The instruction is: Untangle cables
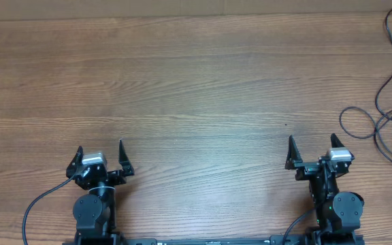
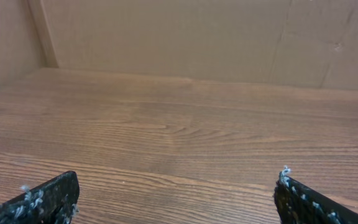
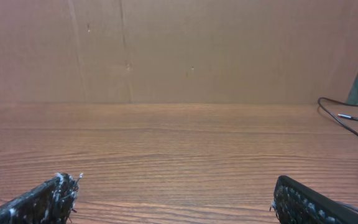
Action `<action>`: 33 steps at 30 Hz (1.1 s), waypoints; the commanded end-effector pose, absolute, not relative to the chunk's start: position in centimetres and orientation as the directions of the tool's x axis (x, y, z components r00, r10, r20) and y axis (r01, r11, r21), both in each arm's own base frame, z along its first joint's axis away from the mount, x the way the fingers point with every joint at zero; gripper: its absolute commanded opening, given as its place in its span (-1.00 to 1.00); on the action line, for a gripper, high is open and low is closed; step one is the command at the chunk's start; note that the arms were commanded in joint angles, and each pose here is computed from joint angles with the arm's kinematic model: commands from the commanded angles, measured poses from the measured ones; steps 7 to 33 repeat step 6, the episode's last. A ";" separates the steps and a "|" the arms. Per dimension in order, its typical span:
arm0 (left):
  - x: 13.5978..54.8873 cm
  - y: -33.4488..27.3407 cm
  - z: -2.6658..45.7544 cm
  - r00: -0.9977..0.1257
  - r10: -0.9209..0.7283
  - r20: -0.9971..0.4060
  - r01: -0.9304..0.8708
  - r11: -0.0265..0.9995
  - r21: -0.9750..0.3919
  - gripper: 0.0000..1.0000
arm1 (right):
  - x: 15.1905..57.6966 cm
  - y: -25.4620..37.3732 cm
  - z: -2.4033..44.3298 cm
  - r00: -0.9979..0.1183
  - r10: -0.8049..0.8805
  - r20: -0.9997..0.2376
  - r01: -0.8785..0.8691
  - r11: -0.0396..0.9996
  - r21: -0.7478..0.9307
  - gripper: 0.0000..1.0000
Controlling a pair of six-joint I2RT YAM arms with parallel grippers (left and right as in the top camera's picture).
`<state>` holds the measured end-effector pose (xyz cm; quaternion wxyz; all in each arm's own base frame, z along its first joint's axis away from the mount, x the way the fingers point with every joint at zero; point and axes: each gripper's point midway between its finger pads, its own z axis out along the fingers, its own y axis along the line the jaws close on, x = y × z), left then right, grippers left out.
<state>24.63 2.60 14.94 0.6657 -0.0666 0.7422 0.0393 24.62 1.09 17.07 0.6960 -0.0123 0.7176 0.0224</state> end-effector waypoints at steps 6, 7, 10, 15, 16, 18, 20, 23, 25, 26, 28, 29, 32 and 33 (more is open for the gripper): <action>24.6 2.7 14.9 -0.099 -0.050 -0.994 -0.153 0.988 -0.034 0.99 | 24.6 1.1 17.0 -0.024 0.013 -1.000 -0.050 0.999 0.015 1.00; 24.6 2.7 14.9 -0.099 -0.050 -0.994 -0.153 0.988 -0.034 0.99 | 24.6 1.1 17.0 -0.024 0.013 -1.000 -0.050 0.999 0.015 1.00; 24.6 2.7 14.9 -0.099 -0.050 -0.994 -0.153 0.988 -0.034 0.99 | 24.6 1.1 17.0 -0.024 0.013 -1.000 -0.050 0.999 0.015 1.00; 24.6 2.7 14.9 -0.099 -0.050 -0.994 -0.153 0.988 -0.034 0.99 | 24.6 1.1 17.0 -0.024 0.013 -1.000 -0.050 0.999 0.015 1.00; 24.6 2.7 14.9 -0.099 -0.050 -0.994 -0.153 0.988 -0.034 0.99 | 24.6 1.1 17.0 -0.024 0.013 -1.000 -0.050 0.999 0.015 1.00; 24.6 2.7 14.9 -0.099 -0.050 -0.994 -0.153 0.988 -0.034 0.99 | 24.6 1.1 17.0 -0.024 0.013 -1.000 -0.050 0.999 0.015 1.00; 24.6 2.7 14.9 -0.099 -0.050 -0.994 -0.153 0.988 -0.034 0.99 | 24.6 1.1 17.0 -0.024 0.013 -1.000 -0.050 0.999 0.015 1.00; 24.6 2.7 14.9 -0.099 -0.050 -0.994 -0.153 0.988 -0.034 0.99 | 24.6 1.1 17.0 -0.024 0.013 -1.000 -0.050 0.999 0.015 1.00; 24.6 2.7 14.9 -0.099 -0.050 -0.994 -0.153 0.988 -0.034 0.99 | 24.6 1.1 17.0 -0.024 0.013 -1.000 -0.050 0.999 0.015 1.00; 24.6 2.7 14.9 -0.099 -0.050 -0.994 -0.153 0.988 -0.034 0.99 | 24.6 1.1 17.0 -0.024 0.013 -1.000 -0.050 0.999 0.015 1.00; 24.6 2.7 14.9 -0.099 -0.050 -0.994 -0.153 0.988 -0.034 0.99 | 24.6 1.1 17.0 -0.024 0.013 -1.000 -0.050 0.999 0.015 1.00; 24.6 2.7 14.9 -0.099 -0.050 -0.994 -0.153 0.988 -0.034 0.99 | 24.6 1.1 17.0 -0.024 0.013 -1.000 -0.050 0.999 0.015 1.00; 24.6 2.7 14.9 -0.099 -0.050 -0.994 -0.153 0.988 -0.034 0.99 | 24.6 1.1 17.0 -0.024 0.013 -1.000 -0.050 0.999 0.015 1.00; 24.6 2.7 14.9 -0.099 -0.050 -0.994 -0.153 0.988 -0.034 0.99 | 24.6 1.1 17.0 -0.024 0.013 -1.000 -0.050 0.999 0.015 1.00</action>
